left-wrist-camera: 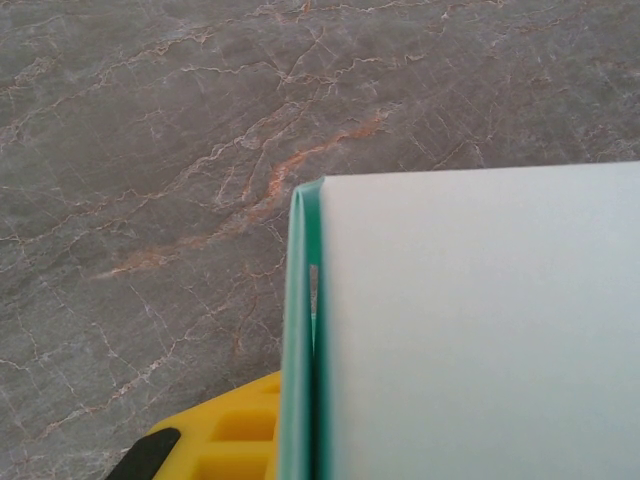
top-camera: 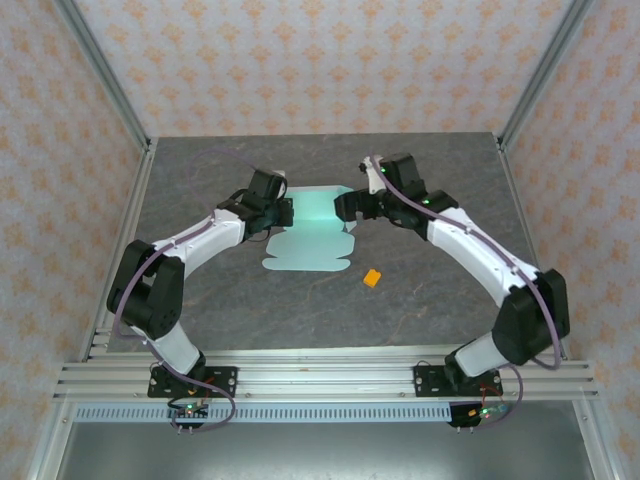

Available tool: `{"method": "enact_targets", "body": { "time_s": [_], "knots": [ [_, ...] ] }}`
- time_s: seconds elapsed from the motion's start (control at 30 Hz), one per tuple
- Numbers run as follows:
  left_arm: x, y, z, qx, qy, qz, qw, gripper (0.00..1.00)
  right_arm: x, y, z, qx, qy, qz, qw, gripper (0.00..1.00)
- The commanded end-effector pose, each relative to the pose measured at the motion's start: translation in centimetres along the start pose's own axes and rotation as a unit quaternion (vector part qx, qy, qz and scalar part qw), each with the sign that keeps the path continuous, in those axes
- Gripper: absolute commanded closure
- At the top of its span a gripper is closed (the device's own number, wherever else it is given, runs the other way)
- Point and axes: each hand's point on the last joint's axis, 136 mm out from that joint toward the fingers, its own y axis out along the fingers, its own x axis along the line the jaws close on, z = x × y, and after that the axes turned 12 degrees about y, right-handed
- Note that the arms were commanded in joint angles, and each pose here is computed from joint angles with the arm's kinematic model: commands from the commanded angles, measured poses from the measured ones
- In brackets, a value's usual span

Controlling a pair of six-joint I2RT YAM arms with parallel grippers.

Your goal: Fold the paper box

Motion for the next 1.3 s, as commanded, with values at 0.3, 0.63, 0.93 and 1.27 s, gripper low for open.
{"method": "enact_targets", "body": {
  "time_s": [0.3, 0.63, 0.93, 1.27],
  "knots": [
    [-0.7, -0.6, -1.4, -0.012, 0.013, 0.007, 1.0, 0.93, -3.2, 1.1, 3.3, 0.052, 0.034, -0.108, 0.992, 0.32],
    [-0.8, -0.6, -1.5, -0.012, 0.011, 0.011, 1.0, 0.93, -1.9, 4.1, 3.1, 0.069, 0.018, -0.181, 0.981, 0.43],
    [-0.9, -0.4, -1.4, -0.009, 0.013, 0.013, 1.0, 0.93, -0.5, 5.0, 2.9, 0.082, 0.0, -0.214, 0.973, 0.48],
    [-1.0, -0.2, -1.4, -0.009, 0.011, 0.017, 1.0, 0.93, 0.8, 6.3, 1.8, 0.085, -0.025, -0.2, 0.976, 0.55]
  ]
}}
